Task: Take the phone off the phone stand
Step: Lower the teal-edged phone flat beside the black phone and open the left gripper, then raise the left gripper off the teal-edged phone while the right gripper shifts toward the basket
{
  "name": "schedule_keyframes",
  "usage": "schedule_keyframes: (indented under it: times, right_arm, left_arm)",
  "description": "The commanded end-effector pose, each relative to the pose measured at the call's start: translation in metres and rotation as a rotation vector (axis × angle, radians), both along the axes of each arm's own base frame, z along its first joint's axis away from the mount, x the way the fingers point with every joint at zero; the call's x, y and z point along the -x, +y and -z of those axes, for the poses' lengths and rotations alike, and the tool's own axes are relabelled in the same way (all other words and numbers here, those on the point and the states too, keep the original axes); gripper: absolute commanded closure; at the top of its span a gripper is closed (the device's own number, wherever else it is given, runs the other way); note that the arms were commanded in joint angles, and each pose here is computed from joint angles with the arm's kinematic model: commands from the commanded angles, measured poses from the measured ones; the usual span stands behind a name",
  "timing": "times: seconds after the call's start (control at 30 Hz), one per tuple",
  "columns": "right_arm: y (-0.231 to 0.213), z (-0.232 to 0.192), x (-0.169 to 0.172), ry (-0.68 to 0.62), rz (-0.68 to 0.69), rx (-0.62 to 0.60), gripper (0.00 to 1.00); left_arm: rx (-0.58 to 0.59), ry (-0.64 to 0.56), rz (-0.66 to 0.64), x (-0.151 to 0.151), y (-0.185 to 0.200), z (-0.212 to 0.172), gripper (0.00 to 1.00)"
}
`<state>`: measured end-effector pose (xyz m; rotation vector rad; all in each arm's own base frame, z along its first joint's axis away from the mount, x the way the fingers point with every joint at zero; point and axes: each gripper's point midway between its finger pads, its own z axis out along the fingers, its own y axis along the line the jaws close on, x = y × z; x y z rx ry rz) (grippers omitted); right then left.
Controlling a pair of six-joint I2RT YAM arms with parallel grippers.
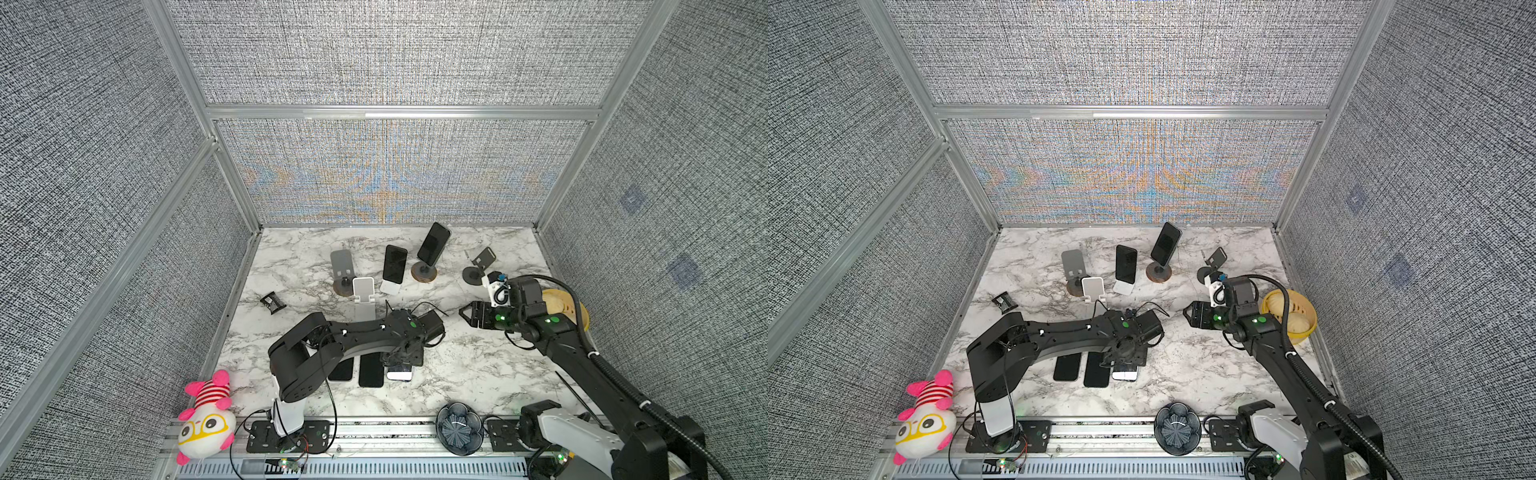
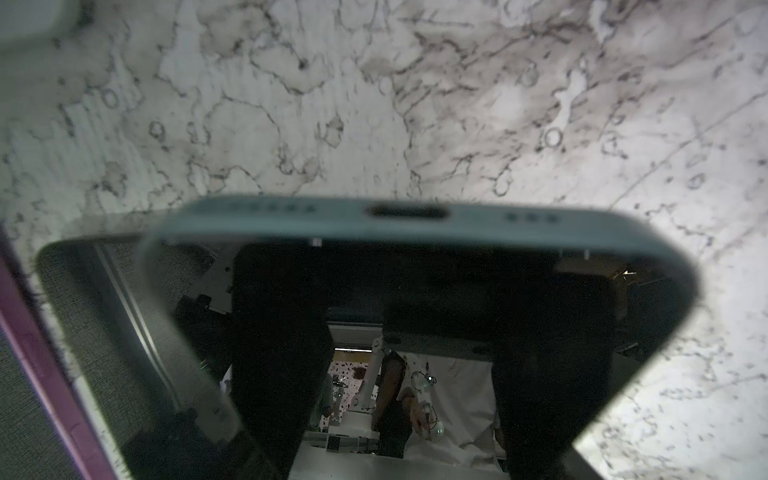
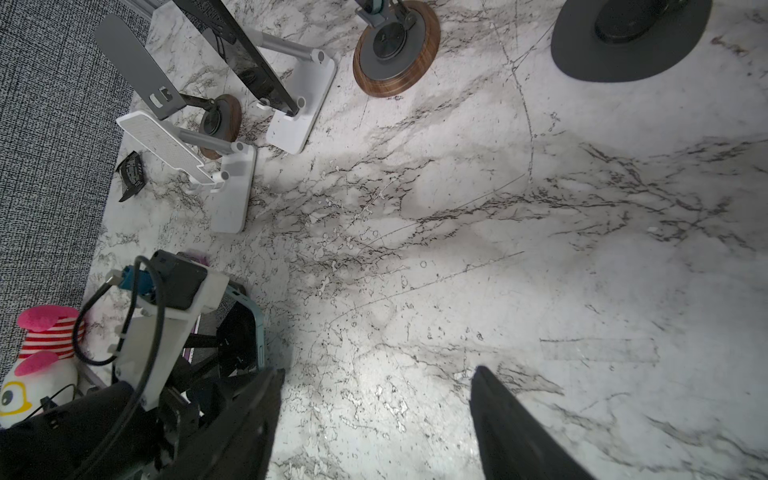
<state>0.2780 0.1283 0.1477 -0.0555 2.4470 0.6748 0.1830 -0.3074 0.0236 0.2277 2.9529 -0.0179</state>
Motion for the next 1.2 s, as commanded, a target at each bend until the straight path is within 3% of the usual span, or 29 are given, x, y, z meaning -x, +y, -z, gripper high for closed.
schedule_keyframes:
  times: [0.0, 0.2, 0.4, 0.87, 1.17]
  right_arm:
    - [0.0, -0.001, -0.001, -0.005, 0.0, 0.002, 0.27]
    - [-0.001, 0.001, 0.0, 0.001, 0.002, 0.005, 0.28]
    - [-0.001, 0.002, 0.001, 0.001, 0.001, 0.006, 0.28]
    - [-0.002, 0.002, 0.001, 0.001, 0.003, 0.01, 0.28]
    - [-0.008, 0.003, 0.002, 0.007, 0.025, 0.039, 0.28]
  left_arm:
    - [-0.004, -0.011, -0.001, -0.003, -0.002, 0.001, 0.31]
    - [-0.027, -0.015, -0.008, -0.004, 0.003, 0.004, 0.17]
    - [-0.037, -0.012, -0.008, -0.004, 0.005, 0.007, 0.14]
    - [-0.028, -0.048, -0.021, -0.009, 0.006, -0.007, 0.16]
    - [0.096, -0.157, 0.033, -0.012, -0.03, -0.049, 0.29]
